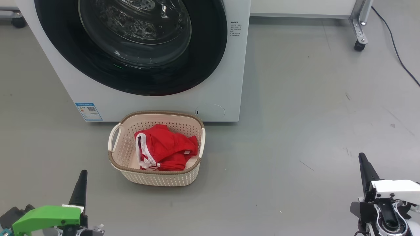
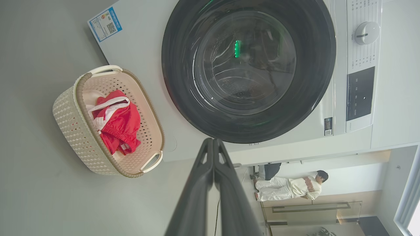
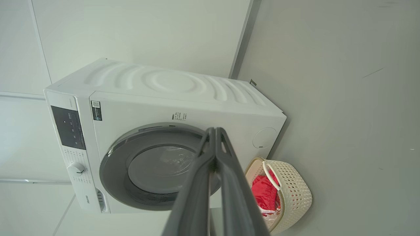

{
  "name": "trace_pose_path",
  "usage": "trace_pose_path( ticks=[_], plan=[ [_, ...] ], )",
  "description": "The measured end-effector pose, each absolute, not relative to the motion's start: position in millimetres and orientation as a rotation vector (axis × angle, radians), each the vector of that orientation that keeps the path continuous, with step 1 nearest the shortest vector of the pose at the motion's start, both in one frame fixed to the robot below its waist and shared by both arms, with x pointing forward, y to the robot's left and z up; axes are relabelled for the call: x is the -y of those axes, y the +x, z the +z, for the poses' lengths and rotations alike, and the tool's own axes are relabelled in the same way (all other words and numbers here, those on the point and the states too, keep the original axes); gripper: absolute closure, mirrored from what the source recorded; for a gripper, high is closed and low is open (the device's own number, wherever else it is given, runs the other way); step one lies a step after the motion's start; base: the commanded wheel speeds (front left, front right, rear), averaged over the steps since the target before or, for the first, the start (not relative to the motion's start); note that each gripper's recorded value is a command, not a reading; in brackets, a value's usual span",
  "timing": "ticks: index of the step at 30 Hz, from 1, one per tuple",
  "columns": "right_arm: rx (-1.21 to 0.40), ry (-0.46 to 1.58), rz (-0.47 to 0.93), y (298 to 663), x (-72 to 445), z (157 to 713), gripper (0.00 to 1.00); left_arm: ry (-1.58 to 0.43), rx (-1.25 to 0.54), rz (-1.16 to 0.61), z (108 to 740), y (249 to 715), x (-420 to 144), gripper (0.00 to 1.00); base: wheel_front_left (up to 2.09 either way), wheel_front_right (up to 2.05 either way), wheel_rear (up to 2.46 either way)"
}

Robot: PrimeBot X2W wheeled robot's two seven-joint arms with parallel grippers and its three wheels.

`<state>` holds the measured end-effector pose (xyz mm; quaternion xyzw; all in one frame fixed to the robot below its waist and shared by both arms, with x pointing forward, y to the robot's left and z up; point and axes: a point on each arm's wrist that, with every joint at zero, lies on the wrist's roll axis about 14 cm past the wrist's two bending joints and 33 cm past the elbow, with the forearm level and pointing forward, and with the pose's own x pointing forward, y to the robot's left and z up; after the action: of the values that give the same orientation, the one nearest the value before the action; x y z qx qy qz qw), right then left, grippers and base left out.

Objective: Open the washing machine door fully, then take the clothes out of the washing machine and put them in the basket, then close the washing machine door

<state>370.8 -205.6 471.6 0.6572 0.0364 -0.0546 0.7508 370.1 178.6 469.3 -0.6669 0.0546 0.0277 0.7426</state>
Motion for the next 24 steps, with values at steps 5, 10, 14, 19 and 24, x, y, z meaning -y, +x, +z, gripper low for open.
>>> trace_pose_path(
  ticks=[5,10,14,19,24],
  plan=[
    [-0.062,1.502,-0.105,373.3,205.8,476.2,1.0,-1.519,-0.111,0.058,472.0,371.5,-180.5,1.0,0.0,0.0,0.0],
    [-0.053,1.576,-0.096,373.1,205.9,477.1,1.0,-1.584,-0.103,0.058,473.8,372.0,-183.3,1.0,0.0,0.0,0.0],
    [-0.05,1.578,-0.096,373.5,206.2,477.6,1.0,-1.584,-0.104,0.056,474.2,372.2,-183.6,1.0,0.0,0.0,0.0],
    [-0.05,1.578,-0.096,373.5,206.2,477.6,1.0,-1.584,-0.103,0.057,474.2,372.3,-183.9,1.0,0.0,0.0,0.0],
    [-0.05,1.578,-0.096,373.6,206.2,477.7,1.0,-1.584,-0.103,0.058,474.0,372.3,-184.0,1.0,0.0,0.0,0.0]
  ],
)
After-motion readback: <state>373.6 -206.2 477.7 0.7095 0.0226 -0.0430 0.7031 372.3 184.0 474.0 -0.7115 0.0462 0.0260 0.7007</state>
